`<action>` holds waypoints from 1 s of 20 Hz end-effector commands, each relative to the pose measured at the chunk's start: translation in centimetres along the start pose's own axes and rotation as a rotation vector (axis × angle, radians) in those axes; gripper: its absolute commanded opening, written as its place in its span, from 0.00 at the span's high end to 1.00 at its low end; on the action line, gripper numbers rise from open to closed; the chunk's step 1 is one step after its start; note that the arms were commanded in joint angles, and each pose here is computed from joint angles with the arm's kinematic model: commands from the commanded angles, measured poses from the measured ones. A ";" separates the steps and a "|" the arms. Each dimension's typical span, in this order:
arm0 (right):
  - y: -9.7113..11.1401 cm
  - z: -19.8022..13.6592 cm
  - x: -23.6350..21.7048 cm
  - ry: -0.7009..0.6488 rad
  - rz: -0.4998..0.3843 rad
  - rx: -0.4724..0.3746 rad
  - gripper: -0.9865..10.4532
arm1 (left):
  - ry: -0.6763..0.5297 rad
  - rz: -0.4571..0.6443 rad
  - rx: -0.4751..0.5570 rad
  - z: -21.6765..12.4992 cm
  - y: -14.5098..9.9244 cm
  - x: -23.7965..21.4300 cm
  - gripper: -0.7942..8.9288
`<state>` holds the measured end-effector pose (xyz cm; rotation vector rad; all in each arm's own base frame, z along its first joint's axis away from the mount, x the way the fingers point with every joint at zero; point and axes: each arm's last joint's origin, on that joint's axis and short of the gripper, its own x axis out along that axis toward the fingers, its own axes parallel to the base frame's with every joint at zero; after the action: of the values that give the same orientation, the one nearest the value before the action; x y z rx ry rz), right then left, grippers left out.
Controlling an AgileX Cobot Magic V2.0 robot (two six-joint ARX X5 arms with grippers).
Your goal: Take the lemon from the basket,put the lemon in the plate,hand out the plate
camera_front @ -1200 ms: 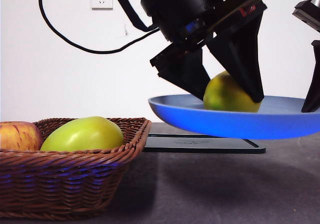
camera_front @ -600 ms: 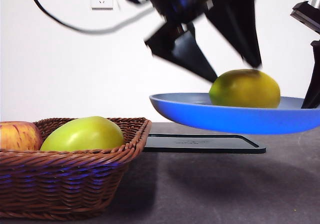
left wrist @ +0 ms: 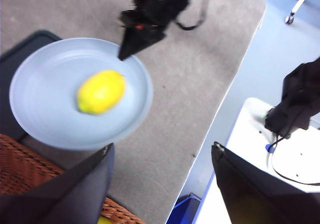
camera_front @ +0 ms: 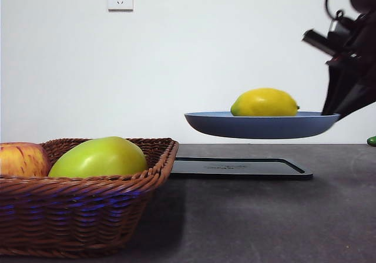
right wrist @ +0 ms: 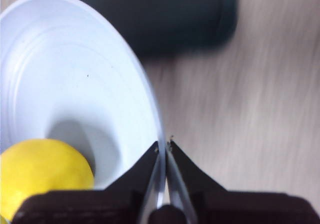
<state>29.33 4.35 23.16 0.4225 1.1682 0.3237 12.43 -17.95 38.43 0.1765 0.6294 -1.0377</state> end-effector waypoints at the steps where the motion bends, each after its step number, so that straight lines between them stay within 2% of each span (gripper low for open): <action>1: 0.0 3.4 1.1 -0.024 0.011 -0.005 0.91 | -0.035 -0.009 0.004 0.2 -0.4 -1.2 0.57; 4: -0.4 7.2 3.2 -0.058 0.016 -0.013 0.91 | -0.044 0.009 0.004 0.0 -0.4 -2.0 0.57; 8: -0.9 10.4 6.0 -0.054 0.016 -0.007 0.91 | -0.035 0.052 0.002 0.0 -0.3 -1.9 0.57; 15: -2.6 10.6 9.7 0.015 -0.003 0.030 0.91 | -0.049 0.121 0.002 0.1 -0.1 -1.9 0.57; 18: -2.8 10.6 9.9 0.021 -0.006 0.011 0.91 | -0.049 0.121 0.002 0.1 -0.1 -1.9 0.57; 20: -2.8 10.6 9.9 0.021 -0.008 0.003 0.85 | -0.050 0.125 0.002 0.1 -0.1 -1.9 0.57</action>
<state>42.31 4.73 17.13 0.4287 1.2084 0.3024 11.70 -16.27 39.21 0.2000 0.5795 -0.9118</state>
